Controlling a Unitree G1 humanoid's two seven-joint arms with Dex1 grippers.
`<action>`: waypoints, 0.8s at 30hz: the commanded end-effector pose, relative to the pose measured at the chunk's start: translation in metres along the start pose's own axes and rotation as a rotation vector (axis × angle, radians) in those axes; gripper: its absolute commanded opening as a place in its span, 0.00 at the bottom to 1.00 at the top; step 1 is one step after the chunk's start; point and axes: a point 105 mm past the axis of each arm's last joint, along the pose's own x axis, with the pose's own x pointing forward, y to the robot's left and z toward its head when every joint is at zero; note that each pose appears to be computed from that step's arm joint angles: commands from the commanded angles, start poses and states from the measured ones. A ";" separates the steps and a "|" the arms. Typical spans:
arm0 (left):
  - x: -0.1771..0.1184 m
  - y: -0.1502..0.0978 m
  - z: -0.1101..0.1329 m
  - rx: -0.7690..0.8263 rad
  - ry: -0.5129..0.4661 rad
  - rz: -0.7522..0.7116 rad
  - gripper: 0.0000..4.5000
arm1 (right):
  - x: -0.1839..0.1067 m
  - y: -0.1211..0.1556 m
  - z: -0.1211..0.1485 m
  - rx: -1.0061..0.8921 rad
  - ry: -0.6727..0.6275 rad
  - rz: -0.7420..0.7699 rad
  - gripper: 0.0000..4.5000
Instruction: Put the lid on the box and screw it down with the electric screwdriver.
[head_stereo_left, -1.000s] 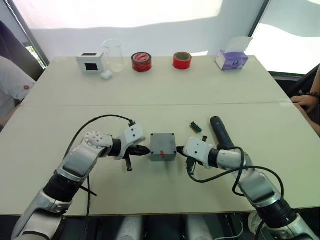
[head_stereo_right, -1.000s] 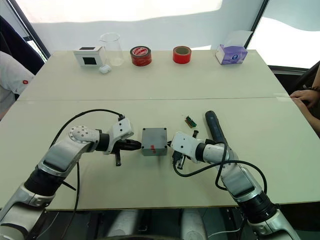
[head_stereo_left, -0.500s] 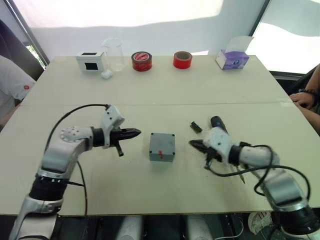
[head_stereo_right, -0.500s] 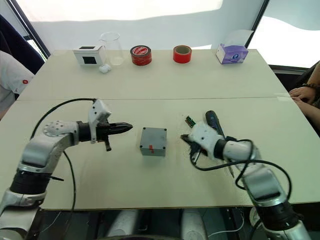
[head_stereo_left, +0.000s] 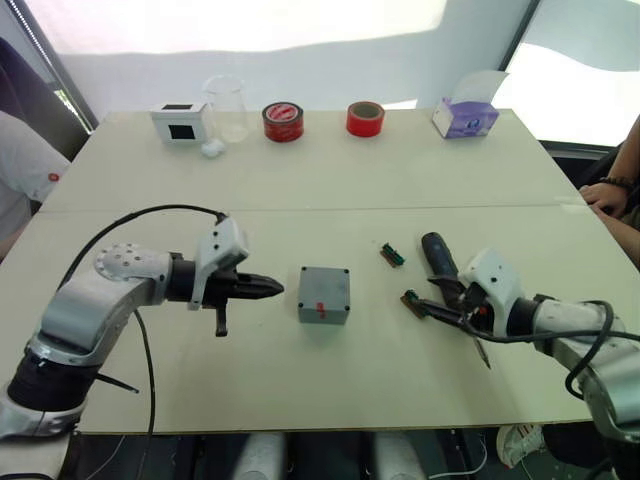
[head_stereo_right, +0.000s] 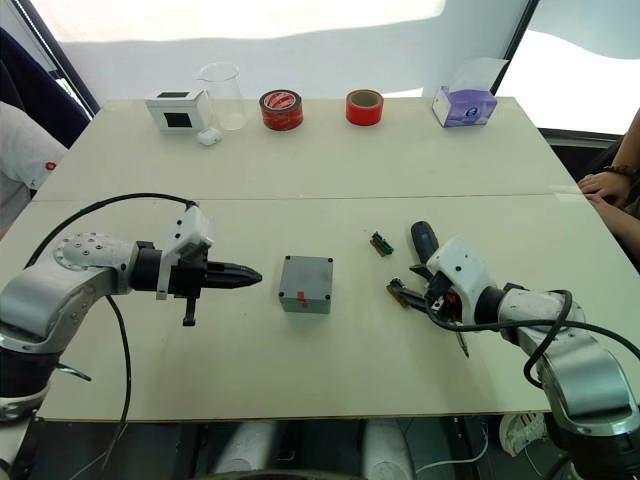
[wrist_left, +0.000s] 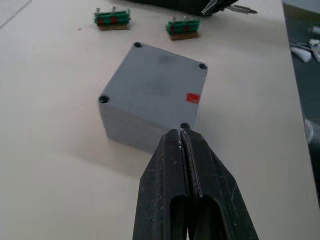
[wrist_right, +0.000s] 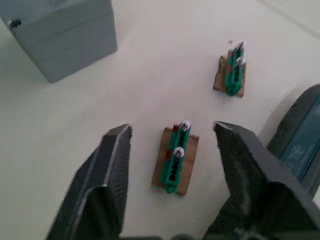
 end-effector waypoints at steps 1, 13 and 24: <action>0.002 -0.008 0.008 0.068 -0.001 -0.032 0.00 | -0.006 0.006 0.004 -0.010 0.007 -0.004 0.84; 0.005 -0.013 0.010 0.088 0.000 -0.044 0.00 | 0.001 -0.001 -0.003 0.029 0.017 -0.064 0.47; 0.007 -0.014 0.010 0.090 -0.001 -0.031 0.00 | 0.009 -0.004 -0.005 0.033 0.015 -0.070 0.47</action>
